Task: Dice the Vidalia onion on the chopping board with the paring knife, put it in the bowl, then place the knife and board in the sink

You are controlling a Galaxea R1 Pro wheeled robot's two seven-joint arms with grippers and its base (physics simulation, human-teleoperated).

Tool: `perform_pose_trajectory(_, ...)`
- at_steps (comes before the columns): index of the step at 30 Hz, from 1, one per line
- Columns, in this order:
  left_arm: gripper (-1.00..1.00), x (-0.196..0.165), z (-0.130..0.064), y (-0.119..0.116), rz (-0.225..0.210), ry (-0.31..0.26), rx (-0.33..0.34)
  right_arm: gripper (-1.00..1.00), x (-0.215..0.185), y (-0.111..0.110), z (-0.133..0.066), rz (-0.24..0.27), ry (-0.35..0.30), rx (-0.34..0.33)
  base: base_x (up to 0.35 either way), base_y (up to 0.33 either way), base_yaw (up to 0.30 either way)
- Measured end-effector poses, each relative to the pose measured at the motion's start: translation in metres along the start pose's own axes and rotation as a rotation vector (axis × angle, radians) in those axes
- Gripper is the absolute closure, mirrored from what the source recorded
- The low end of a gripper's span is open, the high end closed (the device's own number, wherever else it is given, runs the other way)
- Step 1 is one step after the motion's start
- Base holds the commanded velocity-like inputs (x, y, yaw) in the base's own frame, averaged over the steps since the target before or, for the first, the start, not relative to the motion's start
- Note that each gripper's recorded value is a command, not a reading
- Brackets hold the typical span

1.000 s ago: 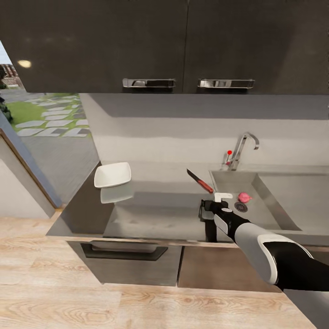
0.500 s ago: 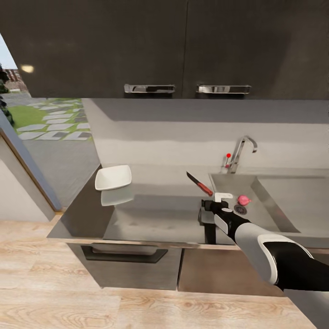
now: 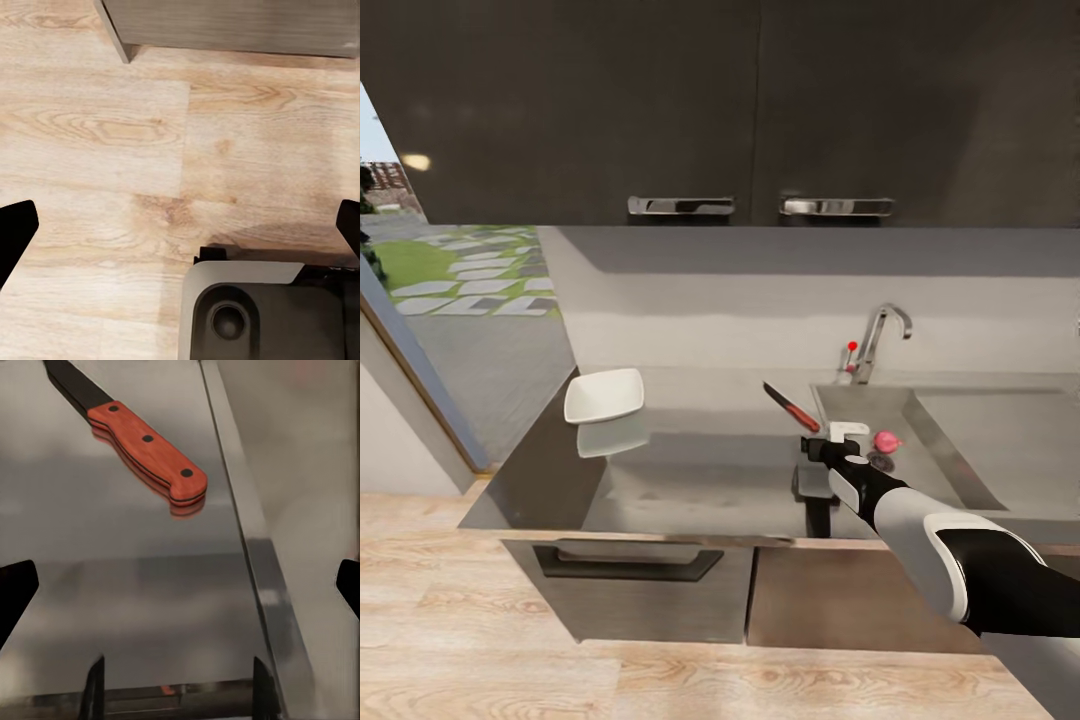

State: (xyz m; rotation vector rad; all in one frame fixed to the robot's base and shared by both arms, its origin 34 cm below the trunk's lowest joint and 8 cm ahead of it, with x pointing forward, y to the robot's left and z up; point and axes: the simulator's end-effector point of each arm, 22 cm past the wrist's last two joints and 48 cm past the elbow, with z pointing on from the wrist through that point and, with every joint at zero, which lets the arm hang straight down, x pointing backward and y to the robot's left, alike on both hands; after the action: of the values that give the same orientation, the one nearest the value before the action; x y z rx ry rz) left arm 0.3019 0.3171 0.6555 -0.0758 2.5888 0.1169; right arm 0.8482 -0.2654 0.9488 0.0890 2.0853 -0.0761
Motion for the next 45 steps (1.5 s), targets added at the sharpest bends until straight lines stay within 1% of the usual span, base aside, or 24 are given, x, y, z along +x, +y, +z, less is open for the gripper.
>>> perform_pose_trajectory(8,-1.0,-0.007,0.0,-0.001,0.002,-0.019,0.004,-1.0,-0.008,0.0,-0.004,0.001,-0.011,0.0,0.0,0.0,-0.04)
perform_pose_trajectory(12,-1.0,-0.018,0.0,-0.002,0.002,-0.064,0.005,-1.0,-0.011,0.0,-0.005,0.002,-0.017,-0.001,0.0,0.0,-0.005)
perform_pose_trajectory(13,-1.0,-0.024,-0.001,-0.002,0.002,-0.094,0.006,-1.0,-0.012,0.0,-0.006,0.002,-0.018,-0.001,0.0,0.0,-0.001)
perform_pose_trajectory(18,-1.0,-0.031,-0.001,-0.002,0.001,-0.121,0.006,-1.0,-0.017,0.0,-0.008,0.002,-0.025,-0.001,0.0,0.0,0.0)
perform_pose_trajectory(23,-1.0,-0.033,-0.002,-0.002,-0.001,-0.128,0.005,-1.0,-0.021,0.0,-0.01,0.003,-0.031,-0.001,0.0,0.0,0.0)
perform_pose_trajectory(33,-1.0,-0.029,-0.002,-0.002,0.0,-0.122,0.005,-1.0,-0.024,-0.003,-0.011,0.004,-0.037,0.003,0.0,0.0,0.0)
perform_pose_trajectory(38,-1.0,-0.028,-0.003,-0.009,-0.004,-0.121,0.014,-1.0,-0.025,-0.009,-0.011,0.003,-0.038,0.011,0.0,0.0,0.0)
perform_pose_trajectory(45,-1.0,-0.027,-0.003,-0.012,-0.006,-0.117,0.017,-1.0,-0.025,-0.02,-0.01,0.003,-0.04,0.026,0.0,-0.002,-0.019)
